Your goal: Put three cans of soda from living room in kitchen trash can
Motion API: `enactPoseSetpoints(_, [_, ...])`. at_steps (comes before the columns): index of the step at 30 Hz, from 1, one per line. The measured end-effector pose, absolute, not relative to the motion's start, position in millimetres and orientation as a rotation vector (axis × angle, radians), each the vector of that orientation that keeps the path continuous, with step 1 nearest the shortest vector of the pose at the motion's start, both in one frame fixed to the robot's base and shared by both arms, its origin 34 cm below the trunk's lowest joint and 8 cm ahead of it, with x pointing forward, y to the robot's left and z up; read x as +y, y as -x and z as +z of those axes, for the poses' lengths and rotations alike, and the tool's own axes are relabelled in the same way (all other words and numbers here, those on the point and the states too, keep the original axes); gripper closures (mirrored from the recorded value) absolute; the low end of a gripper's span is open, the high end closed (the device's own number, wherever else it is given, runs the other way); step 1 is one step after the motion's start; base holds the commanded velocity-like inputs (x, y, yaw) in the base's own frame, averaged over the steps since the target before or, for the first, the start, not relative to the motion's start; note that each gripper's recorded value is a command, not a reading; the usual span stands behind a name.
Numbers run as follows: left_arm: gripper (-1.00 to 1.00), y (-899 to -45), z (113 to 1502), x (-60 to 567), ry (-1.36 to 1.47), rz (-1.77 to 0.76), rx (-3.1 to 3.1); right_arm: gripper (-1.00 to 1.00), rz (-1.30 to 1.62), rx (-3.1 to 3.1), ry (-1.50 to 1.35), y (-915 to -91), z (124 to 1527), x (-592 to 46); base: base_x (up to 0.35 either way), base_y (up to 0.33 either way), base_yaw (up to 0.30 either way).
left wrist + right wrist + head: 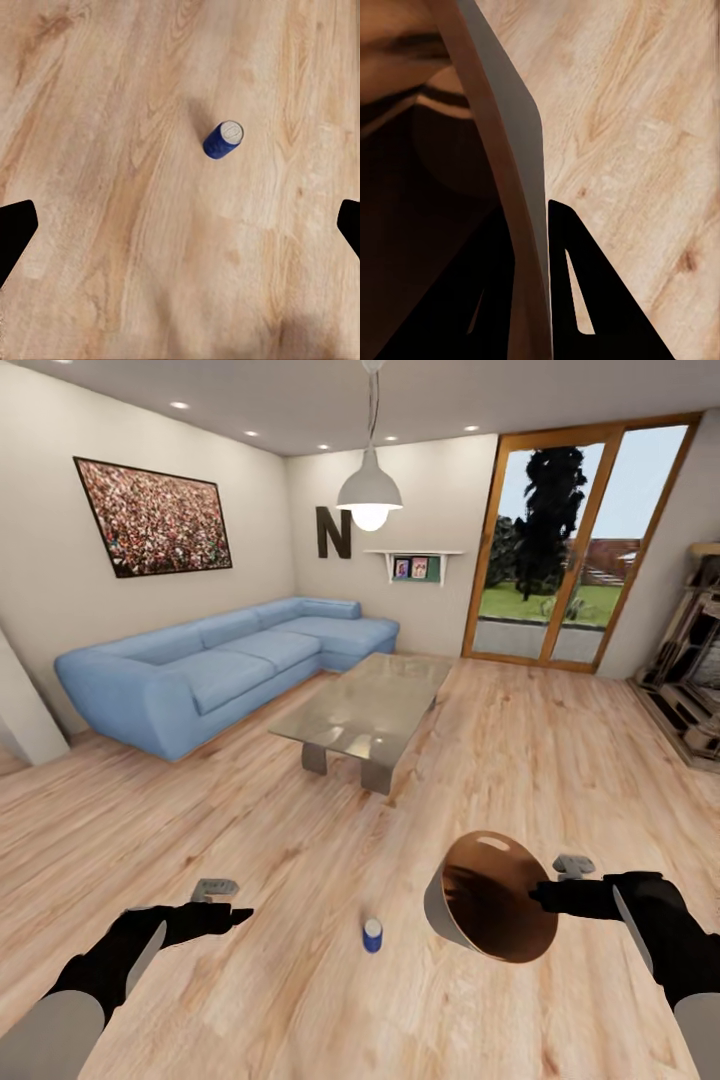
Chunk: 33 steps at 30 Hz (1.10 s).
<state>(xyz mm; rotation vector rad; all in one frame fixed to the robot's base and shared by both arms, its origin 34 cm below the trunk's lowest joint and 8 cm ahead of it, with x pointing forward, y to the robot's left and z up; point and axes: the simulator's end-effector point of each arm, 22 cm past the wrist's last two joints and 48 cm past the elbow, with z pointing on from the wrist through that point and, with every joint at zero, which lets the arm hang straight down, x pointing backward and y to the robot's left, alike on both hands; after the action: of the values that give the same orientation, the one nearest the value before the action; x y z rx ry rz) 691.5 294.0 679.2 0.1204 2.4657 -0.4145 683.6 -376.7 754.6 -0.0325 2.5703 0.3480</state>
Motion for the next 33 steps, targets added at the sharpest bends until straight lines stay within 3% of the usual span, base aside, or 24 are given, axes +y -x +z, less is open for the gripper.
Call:
enactPoseSetpoints(10, [-1.00,-692,680,294,-0.121,-0.416,2.463,1.00,0.357,2.569,0.029,-684,755,-375,0.015,0.169,-0.102])
enactPoseSetpoints(33, [-1.00,-689,672,293,-0.122,-0.416,2.480,1.00,0.371,2.587,-0.090,-678,751,-393,-0.010,0.312,-0.210])
